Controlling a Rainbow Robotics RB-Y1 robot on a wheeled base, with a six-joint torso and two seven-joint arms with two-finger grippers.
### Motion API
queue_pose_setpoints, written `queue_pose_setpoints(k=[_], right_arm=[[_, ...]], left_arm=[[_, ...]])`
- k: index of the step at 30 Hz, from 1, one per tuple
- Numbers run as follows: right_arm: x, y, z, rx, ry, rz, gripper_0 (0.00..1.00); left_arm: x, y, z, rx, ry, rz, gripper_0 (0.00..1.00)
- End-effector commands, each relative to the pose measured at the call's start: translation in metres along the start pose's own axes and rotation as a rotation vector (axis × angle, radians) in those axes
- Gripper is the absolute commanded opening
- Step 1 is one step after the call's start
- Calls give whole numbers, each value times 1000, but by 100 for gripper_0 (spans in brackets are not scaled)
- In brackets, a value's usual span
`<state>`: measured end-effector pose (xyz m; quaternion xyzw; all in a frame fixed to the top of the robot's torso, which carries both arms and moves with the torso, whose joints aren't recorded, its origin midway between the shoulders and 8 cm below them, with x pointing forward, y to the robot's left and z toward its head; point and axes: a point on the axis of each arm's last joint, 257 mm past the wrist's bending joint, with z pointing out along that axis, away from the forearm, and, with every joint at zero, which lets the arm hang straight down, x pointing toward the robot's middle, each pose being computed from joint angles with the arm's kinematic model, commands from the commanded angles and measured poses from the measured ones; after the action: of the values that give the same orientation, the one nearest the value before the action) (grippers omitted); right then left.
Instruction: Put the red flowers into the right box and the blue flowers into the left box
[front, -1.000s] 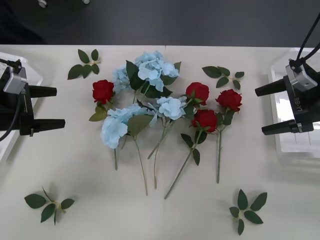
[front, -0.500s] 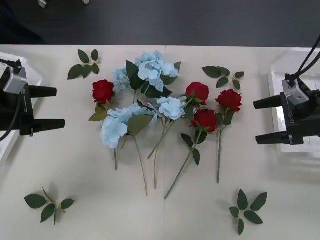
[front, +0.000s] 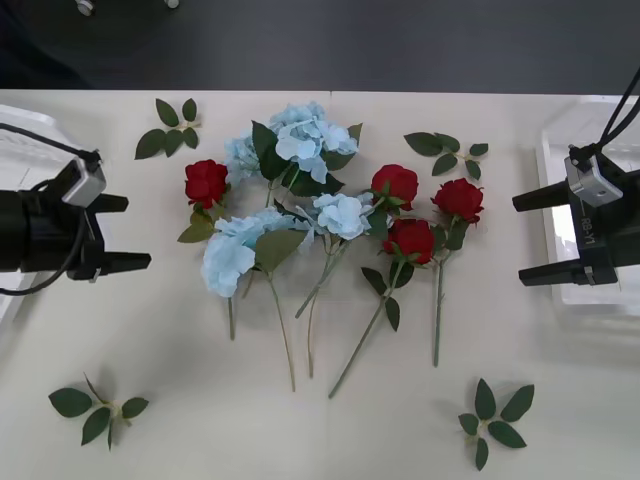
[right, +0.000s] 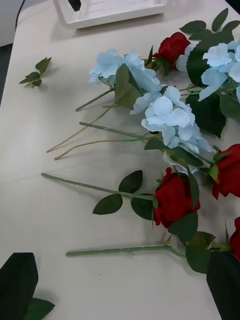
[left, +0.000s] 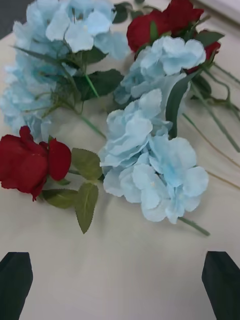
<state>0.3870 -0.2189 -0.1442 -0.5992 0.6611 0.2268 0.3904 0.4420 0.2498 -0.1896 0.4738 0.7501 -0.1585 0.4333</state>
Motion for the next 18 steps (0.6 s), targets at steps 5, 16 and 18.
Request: queue_pose_setpoints(k=[5,16,18], right_arm=[[5,5,25,-1,54,361,100],[4,21,75,51,110,948,100],[7,20,79,76,119,1013,100]], left_arm=[[17,21,1,-99,79,-238,100],[51,62,1,-327,140,-598,100],[54,68,0,-365,138,-650,100]])
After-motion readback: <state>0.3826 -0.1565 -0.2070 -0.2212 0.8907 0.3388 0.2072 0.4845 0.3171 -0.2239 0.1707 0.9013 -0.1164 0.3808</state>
